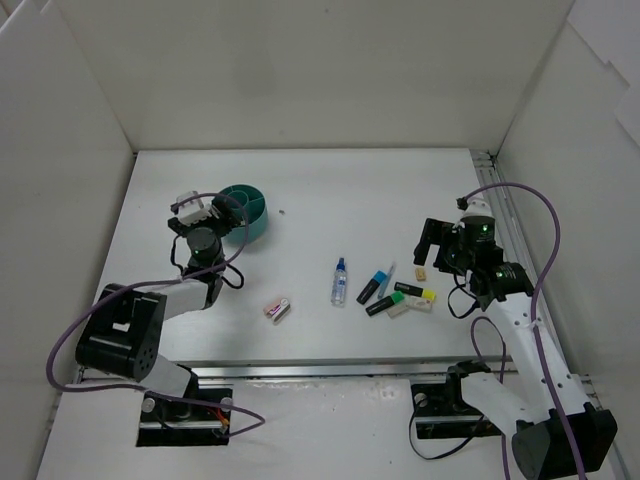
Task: Sort the stationery into containers
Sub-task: Place the pen in the storage box, then pick up the pen from the center of the board.
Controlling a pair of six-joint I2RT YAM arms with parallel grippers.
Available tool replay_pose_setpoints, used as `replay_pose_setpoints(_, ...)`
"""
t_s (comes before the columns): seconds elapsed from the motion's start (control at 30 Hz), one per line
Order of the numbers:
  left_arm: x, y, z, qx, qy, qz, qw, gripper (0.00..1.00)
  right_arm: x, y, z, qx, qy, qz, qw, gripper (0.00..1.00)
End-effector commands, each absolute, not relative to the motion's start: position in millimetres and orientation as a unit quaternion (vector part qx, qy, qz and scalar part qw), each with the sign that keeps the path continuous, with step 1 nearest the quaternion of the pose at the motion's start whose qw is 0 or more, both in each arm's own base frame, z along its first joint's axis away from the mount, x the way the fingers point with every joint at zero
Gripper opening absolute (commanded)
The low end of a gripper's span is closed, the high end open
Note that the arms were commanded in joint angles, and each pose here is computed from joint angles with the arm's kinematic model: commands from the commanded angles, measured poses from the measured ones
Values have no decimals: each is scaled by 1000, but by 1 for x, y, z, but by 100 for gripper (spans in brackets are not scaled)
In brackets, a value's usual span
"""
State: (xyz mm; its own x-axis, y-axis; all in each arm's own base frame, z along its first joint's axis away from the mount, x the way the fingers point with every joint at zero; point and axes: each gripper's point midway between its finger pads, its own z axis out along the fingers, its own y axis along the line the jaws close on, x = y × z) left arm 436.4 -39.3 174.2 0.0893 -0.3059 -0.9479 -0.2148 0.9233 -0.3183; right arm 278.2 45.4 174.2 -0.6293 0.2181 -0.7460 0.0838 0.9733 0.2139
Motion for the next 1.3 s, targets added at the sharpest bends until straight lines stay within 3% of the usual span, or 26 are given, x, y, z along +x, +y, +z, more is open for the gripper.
replay_pose_setpoints(0.0,423,-43,244,-202,622,-64,754,89,290,52,198,76,882,97,455,98)
replay_pose_setpoints(0.07,411,-46,258,-187,638,-63,744,100,291,58,194,72,886,104,447,98)
replay_pose_setpoints(0.2,398,-62,294,-151,680,-84,712,100,299,65,180,97,896,81,425,98)
replay_pose_setpoints(0.23,389,-64,278,-141,724,-76,671,100,302,61,176,113,897,64,422,98)
replay_pose_setpoints(0.4,358,-106,269,-52,797,-144,585,100,322,73,143,183,908,36,376,97)
replay_pose_setpoints(0.53,332,-121,257,-26,816,-176,551,100,337,81,118,203,916,7,346,95)
replay_pose_setpoints(0.63,321,-116,239,-34,826,-166,537,100,344,88,96,210,925,-1,316,87)
replay_pose_setpoints(0.77,306,-114,232,-30,833,-165,528,100,350,94,71,220,933,-13,285,59)
replay_pose_setpoints(0.9,301,-103,228,-45,832,-144,533,100,351,104,54,219,940,-11,261,54)
replay_pose_setpoints(0.97,300,-99,227,-49,834,-137,532,99,352,108,46,217,944,-11,250,44)
replay_pose_setpoints(1.07,297,-96,225,-54,838,-130,527,99,349,110,34,221,947,-13,234,38)
replay_pose_setpoints(1.27,297,-94,225,-52,837,-123,530,99,343,112,22,225,950,-16,215,29)
